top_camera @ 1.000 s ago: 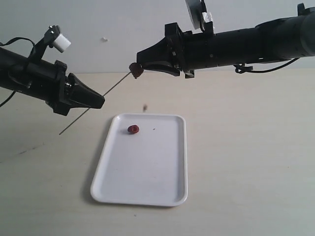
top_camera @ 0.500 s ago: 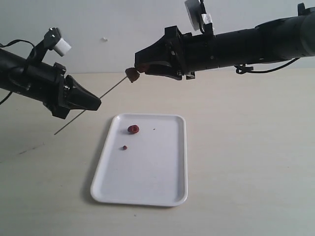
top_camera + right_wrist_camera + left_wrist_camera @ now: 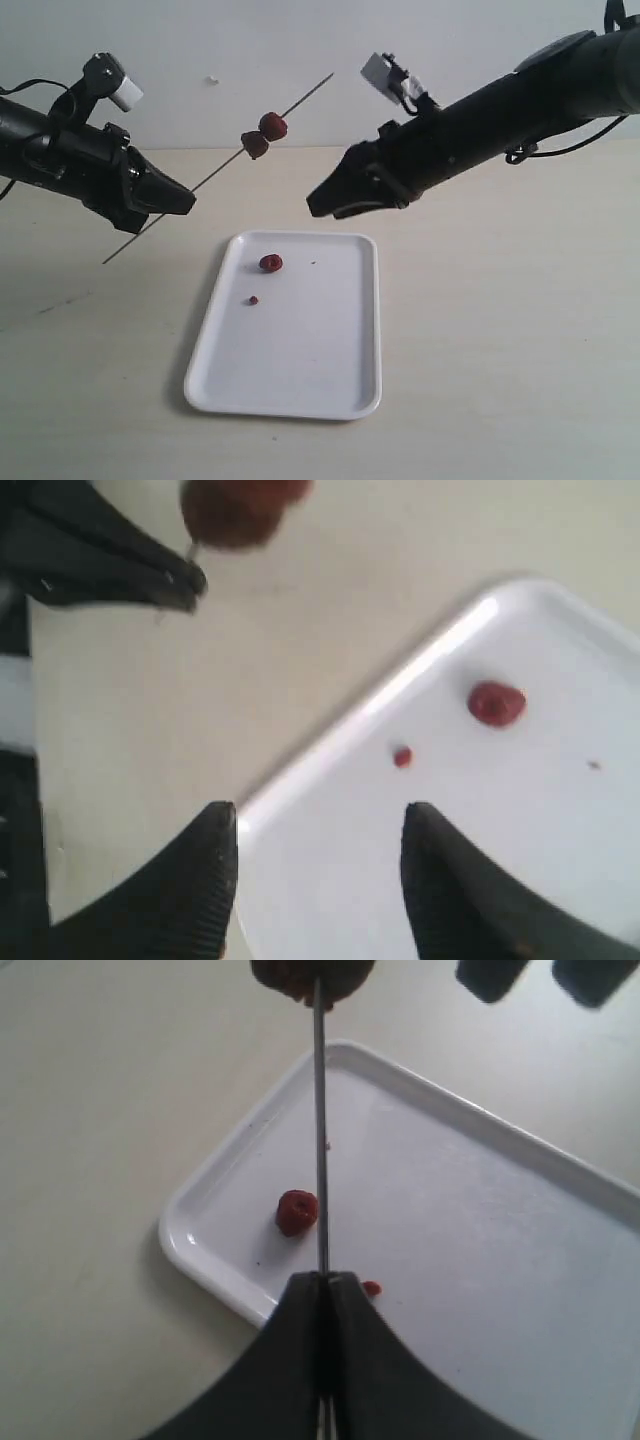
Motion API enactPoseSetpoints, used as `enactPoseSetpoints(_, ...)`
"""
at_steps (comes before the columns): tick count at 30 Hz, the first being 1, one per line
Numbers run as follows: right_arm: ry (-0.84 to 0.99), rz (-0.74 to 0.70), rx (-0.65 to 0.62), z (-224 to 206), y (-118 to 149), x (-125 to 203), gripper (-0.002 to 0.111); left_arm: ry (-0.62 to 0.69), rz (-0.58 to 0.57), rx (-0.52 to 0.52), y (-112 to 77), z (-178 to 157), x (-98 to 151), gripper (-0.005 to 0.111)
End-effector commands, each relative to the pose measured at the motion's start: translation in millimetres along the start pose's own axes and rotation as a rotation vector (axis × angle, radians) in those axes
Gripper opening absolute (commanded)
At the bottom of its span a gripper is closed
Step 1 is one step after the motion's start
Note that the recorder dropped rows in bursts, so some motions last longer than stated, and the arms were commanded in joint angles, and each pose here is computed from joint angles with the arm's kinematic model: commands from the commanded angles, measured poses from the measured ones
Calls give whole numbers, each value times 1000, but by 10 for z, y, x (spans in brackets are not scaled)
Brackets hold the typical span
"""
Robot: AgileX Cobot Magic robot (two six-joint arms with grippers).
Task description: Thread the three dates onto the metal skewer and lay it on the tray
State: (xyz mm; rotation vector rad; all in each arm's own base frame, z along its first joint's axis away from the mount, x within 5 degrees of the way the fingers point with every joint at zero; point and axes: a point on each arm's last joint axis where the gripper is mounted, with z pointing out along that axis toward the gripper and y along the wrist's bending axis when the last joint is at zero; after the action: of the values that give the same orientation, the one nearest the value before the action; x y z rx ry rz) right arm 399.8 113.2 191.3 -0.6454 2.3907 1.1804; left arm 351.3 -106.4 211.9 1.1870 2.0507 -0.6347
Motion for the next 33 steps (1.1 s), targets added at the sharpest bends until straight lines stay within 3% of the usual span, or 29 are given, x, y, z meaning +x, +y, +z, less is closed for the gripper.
enactPoseSetpoints(1, 102, -74, 158, 202, 77, 47, 50, -20, -119, -112, 83, -32, -55, 0)
enactPoseSetpoints(4, 107, -111, 369, 470, 166, 24, 50, -30, -261, -194, 193, -82, -16, 0)
enactPoseSetpoints(8, 95, -189, 526, 613, 241, -13, 50, -22, -306, -185, 250, -159, 54, 0)
enactPoseSetpoints(11, 72, -245, 596, 658, 442, -227, 50, -19, -342, -166, 281, -219, 107, 0)
enactPoseSetpoints(17, 69, -227, 636, 793, 551, -384, 50, 14, -337, -153, 274, -228, 143, 0)
enactPoseSetpoints(33, 362, -56, 648, 1338, 162, -444, 50, 21, -328, -162, 281, -230, 150, 0)
